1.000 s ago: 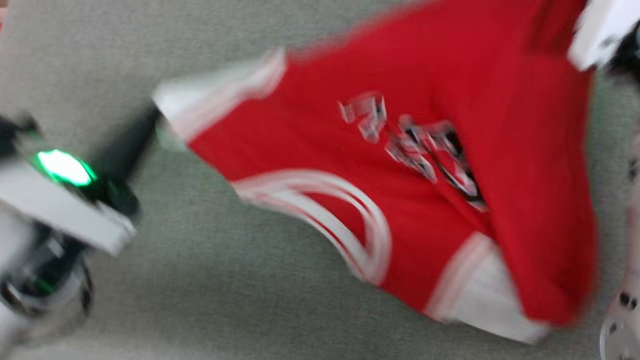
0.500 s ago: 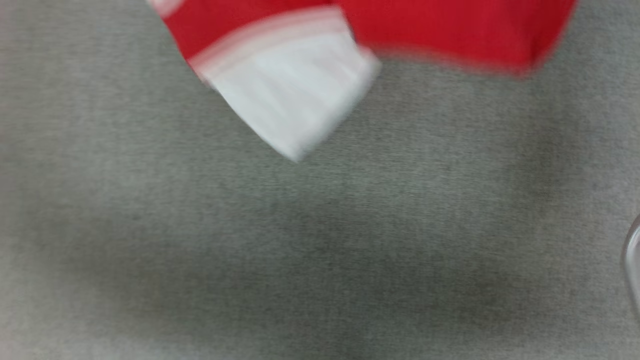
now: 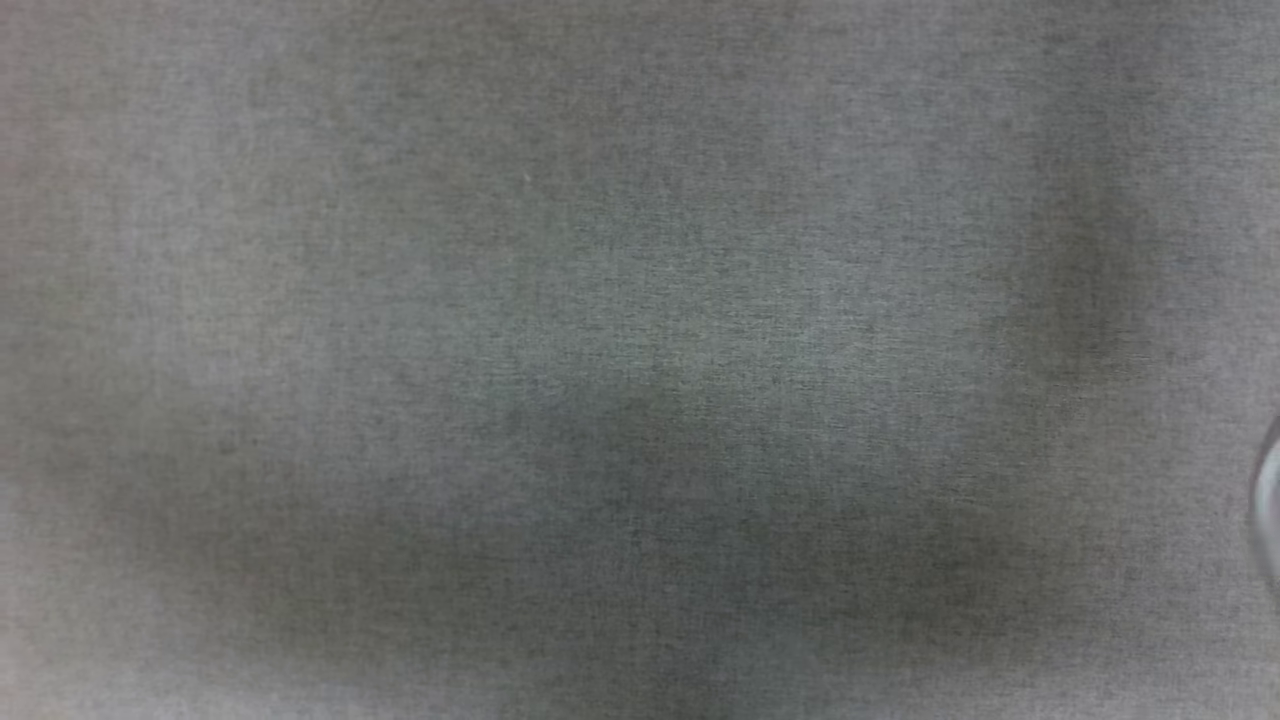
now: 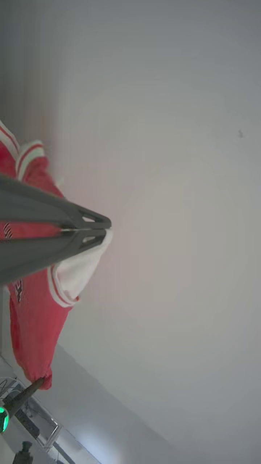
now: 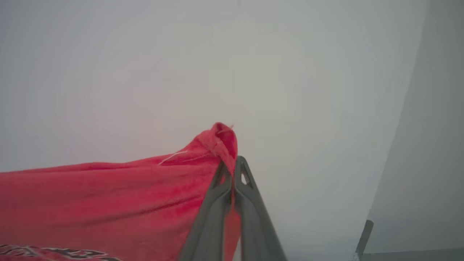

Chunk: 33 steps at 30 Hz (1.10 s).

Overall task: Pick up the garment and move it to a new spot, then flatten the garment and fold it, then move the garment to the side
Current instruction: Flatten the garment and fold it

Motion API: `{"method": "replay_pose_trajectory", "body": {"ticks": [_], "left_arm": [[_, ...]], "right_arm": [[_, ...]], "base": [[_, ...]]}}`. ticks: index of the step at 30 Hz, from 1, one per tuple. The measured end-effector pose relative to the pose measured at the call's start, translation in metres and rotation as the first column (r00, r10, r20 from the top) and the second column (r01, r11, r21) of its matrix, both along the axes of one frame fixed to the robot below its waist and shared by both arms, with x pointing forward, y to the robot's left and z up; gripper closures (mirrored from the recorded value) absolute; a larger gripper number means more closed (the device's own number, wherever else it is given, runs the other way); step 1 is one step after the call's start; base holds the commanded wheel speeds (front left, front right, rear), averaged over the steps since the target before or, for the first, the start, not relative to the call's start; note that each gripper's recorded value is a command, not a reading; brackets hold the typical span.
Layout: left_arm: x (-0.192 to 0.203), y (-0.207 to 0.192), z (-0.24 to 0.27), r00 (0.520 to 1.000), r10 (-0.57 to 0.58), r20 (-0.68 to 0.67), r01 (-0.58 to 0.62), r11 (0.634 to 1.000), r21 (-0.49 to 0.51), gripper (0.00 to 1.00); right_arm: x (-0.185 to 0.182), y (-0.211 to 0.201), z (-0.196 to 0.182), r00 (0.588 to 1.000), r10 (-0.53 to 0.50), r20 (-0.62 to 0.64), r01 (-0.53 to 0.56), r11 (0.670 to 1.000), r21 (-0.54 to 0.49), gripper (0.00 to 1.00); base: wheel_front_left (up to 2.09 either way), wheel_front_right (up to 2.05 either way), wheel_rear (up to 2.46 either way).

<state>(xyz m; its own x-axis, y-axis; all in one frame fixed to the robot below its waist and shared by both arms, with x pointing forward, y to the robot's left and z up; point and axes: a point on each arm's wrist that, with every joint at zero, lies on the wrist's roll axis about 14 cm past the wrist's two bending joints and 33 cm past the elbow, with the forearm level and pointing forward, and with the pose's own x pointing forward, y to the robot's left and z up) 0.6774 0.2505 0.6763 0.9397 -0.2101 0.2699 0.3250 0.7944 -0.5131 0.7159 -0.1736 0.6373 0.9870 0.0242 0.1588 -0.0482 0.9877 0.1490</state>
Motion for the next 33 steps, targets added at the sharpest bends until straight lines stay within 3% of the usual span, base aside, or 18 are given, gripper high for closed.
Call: {"method": "replay_pose_trajectory", "body": {"ticks": [6,12,21,33], "left_arm": [[-0.034,-0.019,-0.066,0.99,-0.085,-0.115,0.075,0.994,-0.082,1.0],[-0.092,-0.028,-0.113,0.977,-0.112,-0.18,0.08,0.981,-0.178,1.0],[-0.174,-0.021,-0.146,0.962,-0.084,-0.26,0.041,0.985,-0.166,1.0],[-0.26,-0.017,-0.147,0.95,-0.07,-0.304,0.024,0.988,-0.15,1.0]], "right_arm": [[-0.023,0.024,-0.077,0.984,0.08,-0.162,-0.083,0.997,-0.008,1.0],[-0.082,0.035,-0.126,0.943,0.148,-0.298,-0.148,0.989,0.022,1.0],[-0.182,0.034,-0.135,0.887,0.196,-0.419,-0.201,0.979,0.032,1.0],[-0.275,0.015,-0.124,0.845,0.192,-0.5,-0.188,0.98,0.06,1.0]], "base": [[0.0,0.0,0.0],[0.0,0.0,0.0],[0.0,0.0,0.0],[0.0,0.0,0.0]]}}
